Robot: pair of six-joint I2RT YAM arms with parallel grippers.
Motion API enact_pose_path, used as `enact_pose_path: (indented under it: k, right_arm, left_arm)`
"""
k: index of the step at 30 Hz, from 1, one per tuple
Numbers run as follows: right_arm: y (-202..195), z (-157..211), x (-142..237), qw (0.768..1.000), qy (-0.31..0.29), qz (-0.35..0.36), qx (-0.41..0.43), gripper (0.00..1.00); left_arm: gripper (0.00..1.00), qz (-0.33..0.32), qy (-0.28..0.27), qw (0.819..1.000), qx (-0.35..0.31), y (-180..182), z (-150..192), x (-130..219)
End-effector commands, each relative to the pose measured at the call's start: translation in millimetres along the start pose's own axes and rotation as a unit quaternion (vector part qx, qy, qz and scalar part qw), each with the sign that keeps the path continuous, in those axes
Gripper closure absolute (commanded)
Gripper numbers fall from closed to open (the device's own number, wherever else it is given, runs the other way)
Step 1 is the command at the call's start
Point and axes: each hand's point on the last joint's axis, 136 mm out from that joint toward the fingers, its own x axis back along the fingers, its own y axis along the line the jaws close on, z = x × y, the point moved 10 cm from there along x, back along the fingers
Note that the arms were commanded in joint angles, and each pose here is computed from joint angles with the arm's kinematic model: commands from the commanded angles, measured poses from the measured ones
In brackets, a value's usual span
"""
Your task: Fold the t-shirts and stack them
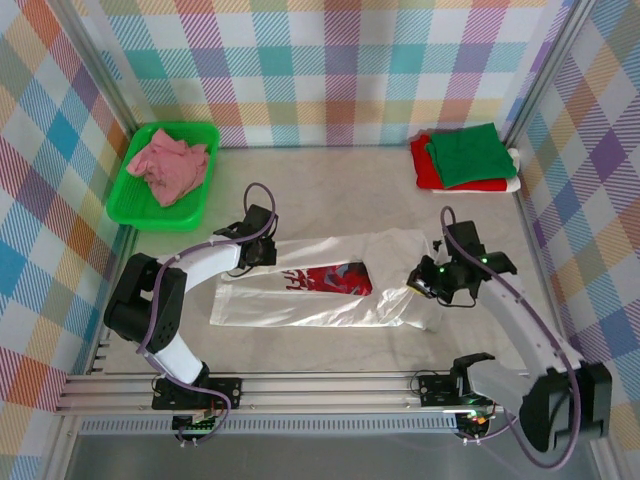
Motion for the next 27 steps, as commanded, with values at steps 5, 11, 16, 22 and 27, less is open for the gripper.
enact_pose_path:
  k: [5, 11, 16, 22, 27]
  right_arm:
    - [-30, 37, 8, 0.992, 0.035, 0.052, -0.108, 1.0]
    - [-65, 60, -26, 0.98, 0.086, 0.079, -0.162, 1.0]
    - [-56, 53, -6, 0.983, 0.044, 0.1, -0.147, 0.88]
    - [-20, 14, 24, 0.991, -0.053, 0.104, -0.062, 0.6]
    - [9, -30, -11, 0.993, -0.058, 0.103, 0.0, 0.74]
  left_arm:
    - [0.7, 0.021, -0.021, 1.0, -0.004, -9, -17, 4]
    - [0.7, 0.03, -0.011, 0.999, 0.002, -13, -17, -3]
    - [0.7, 0.026, -0.011, 1.0, 0.0, -13, -19, -5]
    - [0.68, 0.029, -0.021, 0.999, 0.007, -10, -27, -2]
    - [0.66, 0.035, 0.014, 0.999, 0.031, 4, -34, -17]
